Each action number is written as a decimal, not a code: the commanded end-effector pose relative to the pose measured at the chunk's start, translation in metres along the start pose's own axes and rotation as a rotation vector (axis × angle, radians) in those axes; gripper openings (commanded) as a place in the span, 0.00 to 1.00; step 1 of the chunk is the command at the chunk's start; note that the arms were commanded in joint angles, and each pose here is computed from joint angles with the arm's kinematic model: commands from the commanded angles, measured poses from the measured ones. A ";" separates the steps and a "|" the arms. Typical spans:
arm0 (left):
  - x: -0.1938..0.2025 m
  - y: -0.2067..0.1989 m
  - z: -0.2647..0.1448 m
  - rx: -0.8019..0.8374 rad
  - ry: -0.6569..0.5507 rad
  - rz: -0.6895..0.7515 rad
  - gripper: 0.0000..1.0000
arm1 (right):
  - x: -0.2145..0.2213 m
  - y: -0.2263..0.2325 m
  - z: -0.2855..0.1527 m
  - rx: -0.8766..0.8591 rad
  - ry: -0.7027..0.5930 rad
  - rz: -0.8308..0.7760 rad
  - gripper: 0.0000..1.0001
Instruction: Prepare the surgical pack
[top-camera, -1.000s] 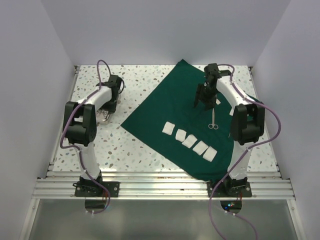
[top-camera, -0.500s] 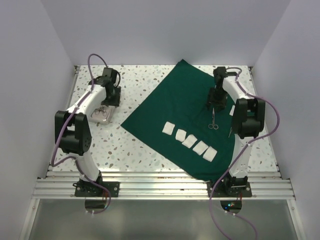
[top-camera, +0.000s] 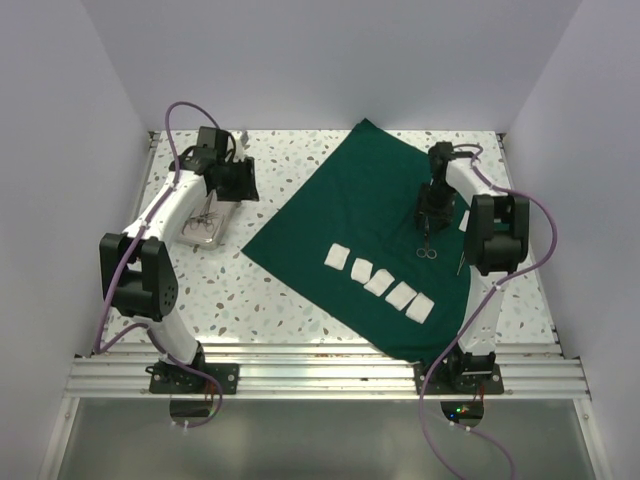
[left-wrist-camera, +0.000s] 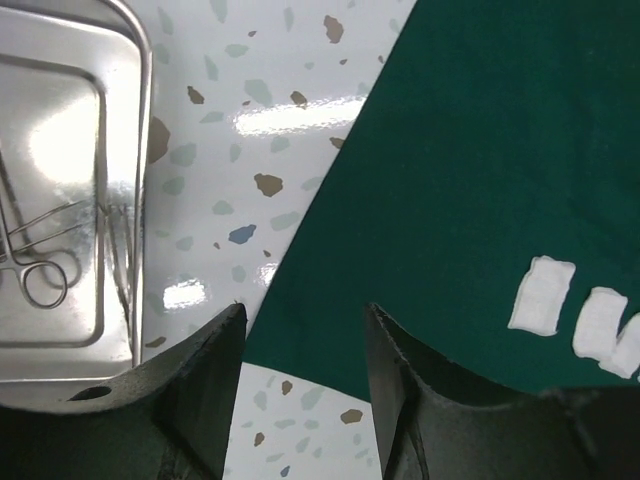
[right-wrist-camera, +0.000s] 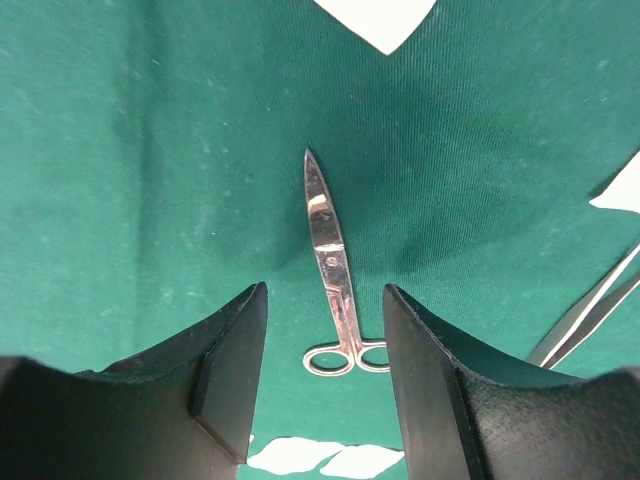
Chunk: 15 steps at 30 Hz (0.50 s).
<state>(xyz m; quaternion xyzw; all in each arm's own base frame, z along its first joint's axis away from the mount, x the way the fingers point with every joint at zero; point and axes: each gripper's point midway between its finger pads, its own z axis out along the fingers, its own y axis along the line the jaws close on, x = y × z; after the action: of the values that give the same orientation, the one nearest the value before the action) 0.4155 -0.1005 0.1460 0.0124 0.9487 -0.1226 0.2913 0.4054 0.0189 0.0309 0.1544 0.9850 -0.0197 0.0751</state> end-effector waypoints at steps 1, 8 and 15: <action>-0.024 -0.023 -0.009 0.116 -0.083 -0.014 0.55 | -0.001 0.002 0.007 -0.006 -0.001 -0.015 0.54; -0.022 -0.022 -0.009 0.118 -0.083 -0.011 0.56 | 0.003 0.000 0.017 0.011 0.018 -0.012 0.46; -0.022 -0.024 -0.010 0.128 -0.085 -0.016 0.56 | 0.003 -0.005 0.018 0.037 0.018 -0.014 0.26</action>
<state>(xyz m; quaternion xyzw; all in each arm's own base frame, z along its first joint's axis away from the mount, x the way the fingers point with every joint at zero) 0.4198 -0.1166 0.1536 0.0186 0.9388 -0.1673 0.3006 0.4027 0.0178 0.0171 0.1531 0.9859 -0.0240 0.0625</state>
